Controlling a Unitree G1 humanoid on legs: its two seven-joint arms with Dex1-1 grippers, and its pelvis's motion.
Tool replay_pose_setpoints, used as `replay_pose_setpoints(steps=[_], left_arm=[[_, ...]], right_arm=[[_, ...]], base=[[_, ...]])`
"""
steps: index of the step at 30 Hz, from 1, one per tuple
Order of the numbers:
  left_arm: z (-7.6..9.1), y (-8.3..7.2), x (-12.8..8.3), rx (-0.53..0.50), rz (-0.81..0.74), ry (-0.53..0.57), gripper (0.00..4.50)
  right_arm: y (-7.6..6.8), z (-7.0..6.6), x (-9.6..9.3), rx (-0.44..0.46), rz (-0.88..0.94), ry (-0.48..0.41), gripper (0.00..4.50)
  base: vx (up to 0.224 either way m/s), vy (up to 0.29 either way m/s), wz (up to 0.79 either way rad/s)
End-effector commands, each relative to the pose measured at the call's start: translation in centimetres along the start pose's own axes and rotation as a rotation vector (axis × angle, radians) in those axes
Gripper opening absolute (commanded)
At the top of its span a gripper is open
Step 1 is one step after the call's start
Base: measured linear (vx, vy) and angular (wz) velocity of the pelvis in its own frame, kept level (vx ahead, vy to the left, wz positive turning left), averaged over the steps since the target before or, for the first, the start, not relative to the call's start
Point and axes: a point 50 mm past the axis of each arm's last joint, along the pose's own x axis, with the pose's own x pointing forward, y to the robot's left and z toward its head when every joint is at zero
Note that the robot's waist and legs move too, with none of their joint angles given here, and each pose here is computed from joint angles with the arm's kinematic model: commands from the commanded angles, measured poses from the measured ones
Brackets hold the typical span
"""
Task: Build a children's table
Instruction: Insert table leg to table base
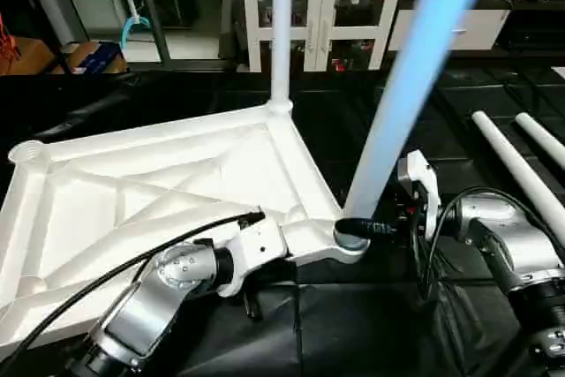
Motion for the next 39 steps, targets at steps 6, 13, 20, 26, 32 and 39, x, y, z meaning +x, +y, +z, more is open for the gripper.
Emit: replay_pose_setpoints(steps=[6, 13, 20, 26, 32, 39], left_arm=[[0.5, -1.0, 0.4, -0.008, -0.076, -0.042, 0.00], [0.4, -1.1, 0.3, -0.010, -0.068, -0.035, 0.00], [0.5, -1.1, 0.4, -0.006, -0.064, -0.038, 0.00], [0.5, -1.0, 0.4, 0.004, -0.059, -0.041, 0.00], [0.8, -1.3, 0.6, 0.007, -0.090, -0.058, 0.00], [0.7, -1.4, 0.6, 0.009, -0.114, -0.037, 0.00]], right_arm=[[0.1, -0.2, -0.5, -0.016, 0.029, 0.024, 2.53], [0.8, -0.3, -0.5, 0.000, 0.080, 0.027, 2.00], [1.3, -0.1, -0.2, -0.016, 0.103, 0.021, 1.93], [0.7, -0.4, -0.1, -0.060, 0.038, 0.029, 1.93], [0.7, -2.1, 0.1, -0.001, 0.044, 0.078, 1.93], [-0.1, -3.5, 1.0, 0.044, 0.055, 0.162, 1.93]], base=[[0.000, 0.000, 0.00], [0.000, 0.000, 0.00], [0.000, 0.000, 0.00], [0.000, 0.000, 0.00], [0.000, 0.000, 0.00], [0.000, 0.000, 0.00]])
